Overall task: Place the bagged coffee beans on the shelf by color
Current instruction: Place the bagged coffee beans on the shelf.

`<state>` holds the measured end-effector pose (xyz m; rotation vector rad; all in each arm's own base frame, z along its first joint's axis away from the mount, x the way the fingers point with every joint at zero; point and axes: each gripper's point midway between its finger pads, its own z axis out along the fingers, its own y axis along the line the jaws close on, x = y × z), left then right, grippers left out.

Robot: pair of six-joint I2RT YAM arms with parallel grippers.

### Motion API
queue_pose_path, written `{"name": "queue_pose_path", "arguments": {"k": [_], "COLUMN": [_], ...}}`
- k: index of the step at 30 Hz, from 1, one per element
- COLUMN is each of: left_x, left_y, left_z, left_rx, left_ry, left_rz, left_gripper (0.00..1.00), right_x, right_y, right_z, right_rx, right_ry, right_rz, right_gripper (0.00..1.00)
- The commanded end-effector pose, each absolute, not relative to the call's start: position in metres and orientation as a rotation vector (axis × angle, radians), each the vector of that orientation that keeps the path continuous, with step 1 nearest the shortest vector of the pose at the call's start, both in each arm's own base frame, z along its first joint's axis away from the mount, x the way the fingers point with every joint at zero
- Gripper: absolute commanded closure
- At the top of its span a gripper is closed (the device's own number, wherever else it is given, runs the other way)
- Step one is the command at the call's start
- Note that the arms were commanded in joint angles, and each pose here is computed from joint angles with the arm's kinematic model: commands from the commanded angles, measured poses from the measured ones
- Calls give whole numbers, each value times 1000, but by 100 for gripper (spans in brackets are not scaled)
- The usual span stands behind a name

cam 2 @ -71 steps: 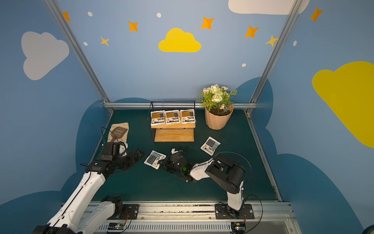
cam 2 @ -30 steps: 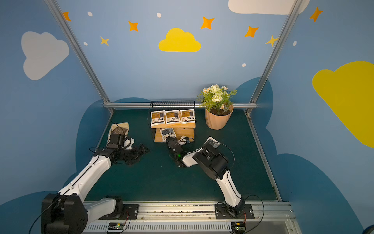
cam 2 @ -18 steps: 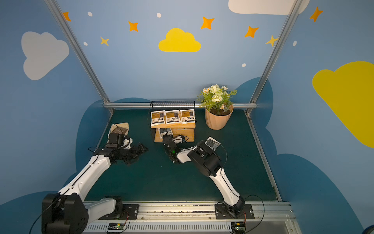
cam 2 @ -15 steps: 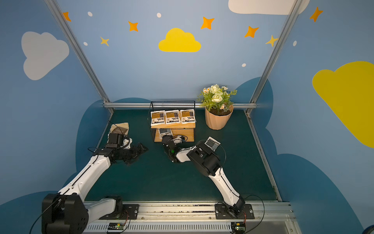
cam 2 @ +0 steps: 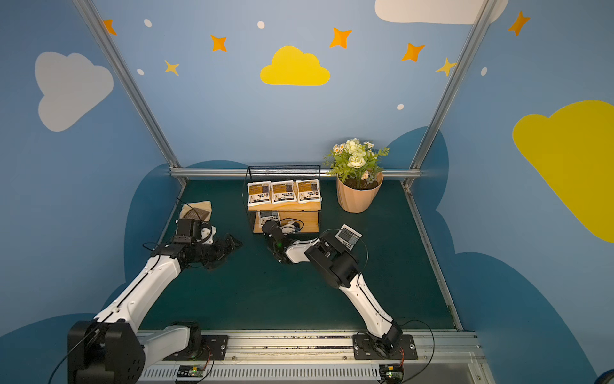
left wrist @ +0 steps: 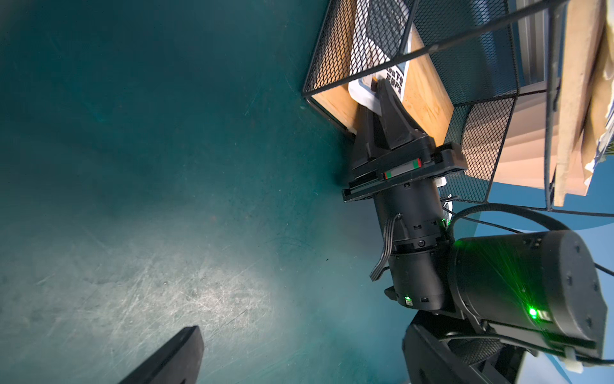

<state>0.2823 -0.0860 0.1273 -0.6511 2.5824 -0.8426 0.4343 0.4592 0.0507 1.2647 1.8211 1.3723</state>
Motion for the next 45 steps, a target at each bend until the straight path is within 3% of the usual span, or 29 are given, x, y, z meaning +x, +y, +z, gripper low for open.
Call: {"name": "queue_pose_path", "arguments": {"k": [1,9,15,18,35,45], "left_x": [284,282,281,280,277,274], "left_y": [-84,-84,-84,-84,-82,-83], "left_z": [135,133,133,133,136,143], "left_rx": [-646,-647,-649,-647,-644,-644], "left_ry": [2553,2553,2549,2548,2531,2501], "left_rz": [-844,-848,-849,-852,-848,-872], "left_gripper": [0,0,0,0,0,0], "right_x": [429,424,418,414,385,333], "right_y": [469,479,475,470,449,440], "right_z": [39,38,37,37,33,58], "right_rx": [1242,1221,1203,1199,1150,920], "right_ry": [1880,1907,1931,1941,2005,2117], "right_rz": [1343,1357,1339,1323,1303,1348], "right_gripper": [79,74,41,34,28,28]}}
